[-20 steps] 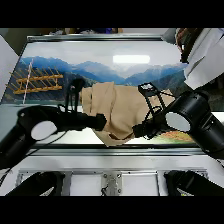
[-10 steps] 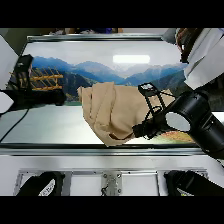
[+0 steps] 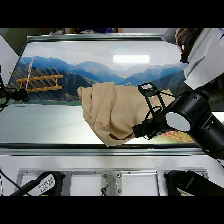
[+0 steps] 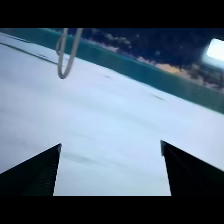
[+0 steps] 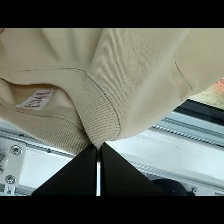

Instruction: Fold the clothes and pants, and hang the long-sleeved shirts on hangers.

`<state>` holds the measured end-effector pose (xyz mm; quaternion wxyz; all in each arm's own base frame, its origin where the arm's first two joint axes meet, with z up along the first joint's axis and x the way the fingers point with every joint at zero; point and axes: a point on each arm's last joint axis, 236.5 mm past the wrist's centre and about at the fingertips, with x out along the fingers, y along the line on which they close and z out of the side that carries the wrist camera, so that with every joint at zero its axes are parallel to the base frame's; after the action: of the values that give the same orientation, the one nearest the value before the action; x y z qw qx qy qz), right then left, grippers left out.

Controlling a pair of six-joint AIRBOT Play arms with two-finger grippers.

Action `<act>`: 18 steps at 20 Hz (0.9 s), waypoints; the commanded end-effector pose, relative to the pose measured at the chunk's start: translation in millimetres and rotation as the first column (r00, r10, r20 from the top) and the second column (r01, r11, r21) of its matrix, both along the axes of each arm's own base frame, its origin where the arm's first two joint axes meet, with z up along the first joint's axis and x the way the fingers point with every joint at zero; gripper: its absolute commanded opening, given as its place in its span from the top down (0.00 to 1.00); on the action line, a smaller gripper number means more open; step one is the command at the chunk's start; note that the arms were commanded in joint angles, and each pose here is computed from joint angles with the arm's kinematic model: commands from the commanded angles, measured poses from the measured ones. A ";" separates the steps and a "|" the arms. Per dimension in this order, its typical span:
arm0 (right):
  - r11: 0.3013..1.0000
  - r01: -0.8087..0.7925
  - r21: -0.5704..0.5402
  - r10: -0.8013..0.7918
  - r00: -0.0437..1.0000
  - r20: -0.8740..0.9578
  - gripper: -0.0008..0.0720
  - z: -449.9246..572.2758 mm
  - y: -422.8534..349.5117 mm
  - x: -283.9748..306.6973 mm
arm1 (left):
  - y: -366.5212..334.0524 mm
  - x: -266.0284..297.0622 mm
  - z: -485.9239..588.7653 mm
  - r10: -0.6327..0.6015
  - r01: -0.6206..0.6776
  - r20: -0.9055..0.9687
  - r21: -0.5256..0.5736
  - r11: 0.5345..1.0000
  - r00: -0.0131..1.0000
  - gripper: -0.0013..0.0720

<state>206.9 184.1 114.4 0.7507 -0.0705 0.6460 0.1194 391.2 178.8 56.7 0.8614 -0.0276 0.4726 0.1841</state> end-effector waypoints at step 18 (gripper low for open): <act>1.000 0.000 0.000 0.000 1.000 -0.001 0.95 -0.3 0.2 -0.2 | 116.3 122.9 -156.3 -0.046 0.088 -0.271 0.147 0.985 0.961 0.04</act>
<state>206.9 184.3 114.3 0.7506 -0.0704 0.6461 0.1195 505.9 286.6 -91.1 0.8078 0.0624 0.5549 0.1887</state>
